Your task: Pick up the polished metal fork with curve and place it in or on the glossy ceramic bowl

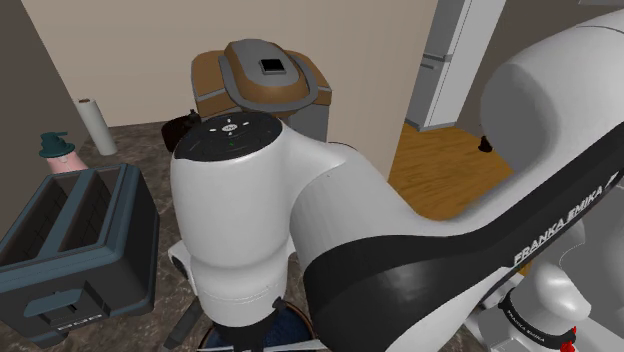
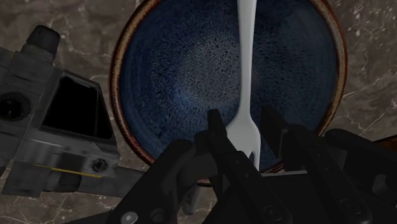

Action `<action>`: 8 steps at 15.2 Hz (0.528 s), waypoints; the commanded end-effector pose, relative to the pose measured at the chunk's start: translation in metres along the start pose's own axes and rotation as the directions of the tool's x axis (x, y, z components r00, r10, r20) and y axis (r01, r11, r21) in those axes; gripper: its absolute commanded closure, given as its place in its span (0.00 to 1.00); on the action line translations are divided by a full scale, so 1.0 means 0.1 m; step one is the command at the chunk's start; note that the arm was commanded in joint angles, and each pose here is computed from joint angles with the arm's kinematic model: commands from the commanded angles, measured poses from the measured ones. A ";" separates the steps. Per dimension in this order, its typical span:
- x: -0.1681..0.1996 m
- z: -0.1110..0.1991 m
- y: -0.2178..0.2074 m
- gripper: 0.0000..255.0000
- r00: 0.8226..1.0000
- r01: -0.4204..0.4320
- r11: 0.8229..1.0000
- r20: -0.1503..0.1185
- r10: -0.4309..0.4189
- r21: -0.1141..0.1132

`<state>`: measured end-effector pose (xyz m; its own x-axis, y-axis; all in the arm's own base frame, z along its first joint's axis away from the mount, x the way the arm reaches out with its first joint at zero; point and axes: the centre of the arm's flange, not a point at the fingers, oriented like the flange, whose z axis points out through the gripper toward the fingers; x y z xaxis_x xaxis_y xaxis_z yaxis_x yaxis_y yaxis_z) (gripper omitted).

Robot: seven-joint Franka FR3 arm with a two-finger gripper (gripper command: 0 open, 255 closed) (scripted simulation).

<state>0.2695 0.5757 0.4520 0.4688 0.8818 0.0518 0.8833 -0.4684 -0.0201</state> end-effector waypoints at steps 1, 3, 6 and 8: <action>-0.01 0.10 0.00 1.00 1.000 0.000 1.000 -0.001 0.000 0.000; -0.02 0.18 0.00 1.00 1.000 0.000 1.000 -0.001 0.000 0.000; -0.02 0.18 0.00 1.00 1.000 0.000 1.000 -0.001 0.000 0.000; -0.02 0.18 0.00 1.00 1.000 0.000 1.000 -0.001 0.000 0.000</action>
<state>0.2686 0.5751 0.4343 0.4687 0.8818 0.0522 0.8833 -0.4683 -0.0202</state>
